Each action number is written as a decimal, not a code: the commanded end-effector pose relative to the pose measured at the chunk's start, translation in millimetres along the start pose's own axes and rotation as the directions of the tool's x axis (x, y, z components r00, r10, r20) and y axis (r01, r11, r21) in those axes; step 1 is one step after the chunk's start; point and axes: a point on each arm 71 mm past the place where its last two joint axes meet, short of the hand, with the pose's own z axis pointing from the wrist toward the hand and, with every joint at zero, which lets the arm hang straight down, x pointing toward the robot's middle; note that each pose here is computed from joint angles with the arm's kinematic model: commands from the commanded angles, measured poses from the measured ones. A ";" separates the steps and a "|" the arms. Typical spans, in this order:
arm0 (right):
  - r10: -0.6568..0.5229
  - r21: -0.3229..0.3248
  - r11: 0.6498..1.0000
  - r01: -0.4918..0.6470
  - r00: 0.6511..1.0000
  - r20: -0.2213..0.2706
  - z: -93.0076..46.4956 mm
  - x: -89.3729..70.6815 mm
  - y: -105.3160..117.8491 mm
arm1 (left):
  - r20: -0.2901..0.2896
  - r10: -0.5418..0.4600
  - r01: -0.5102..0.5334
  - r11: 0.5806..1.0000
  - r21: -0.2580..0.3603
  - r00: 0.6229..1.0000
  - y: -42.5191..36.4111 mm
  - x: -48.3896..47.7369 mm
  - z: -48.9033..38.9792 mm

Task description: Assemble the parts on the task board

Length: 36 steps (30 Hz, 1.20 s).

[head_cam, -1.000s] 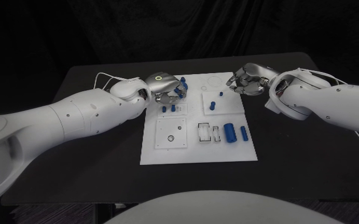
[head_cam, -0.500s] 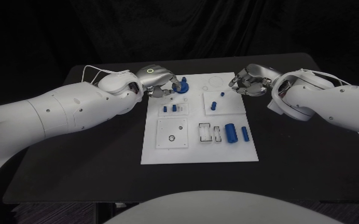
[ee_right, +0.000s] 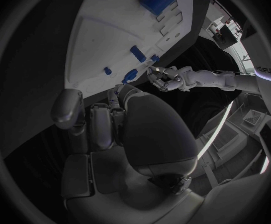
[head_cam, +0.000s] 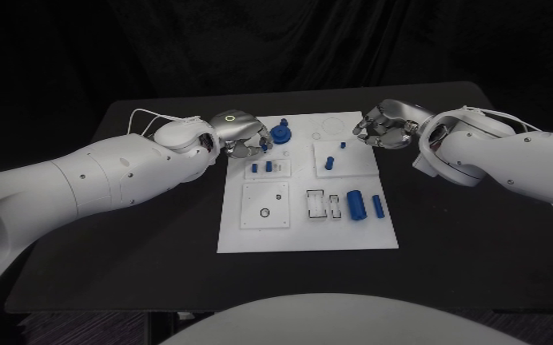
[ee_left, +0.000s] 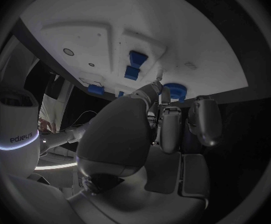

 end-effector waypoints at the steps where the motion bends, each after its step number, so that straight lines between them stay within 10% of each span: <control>1: 0.000 0.017 1.000 0.000 1.000 -0.010 -0.1 1.0 -1.7 | -0.024 -0.009 0.008 1.000 -0.009 1.000 0.4 3.5 0.6; 36: -0.001 0.023 1.000 0.002 1.000 -0.025 1.3 3.1 -0.9 | -0.045 -0.014 0.013 1.000 -0.024 0.999 1.2 12.5 5.8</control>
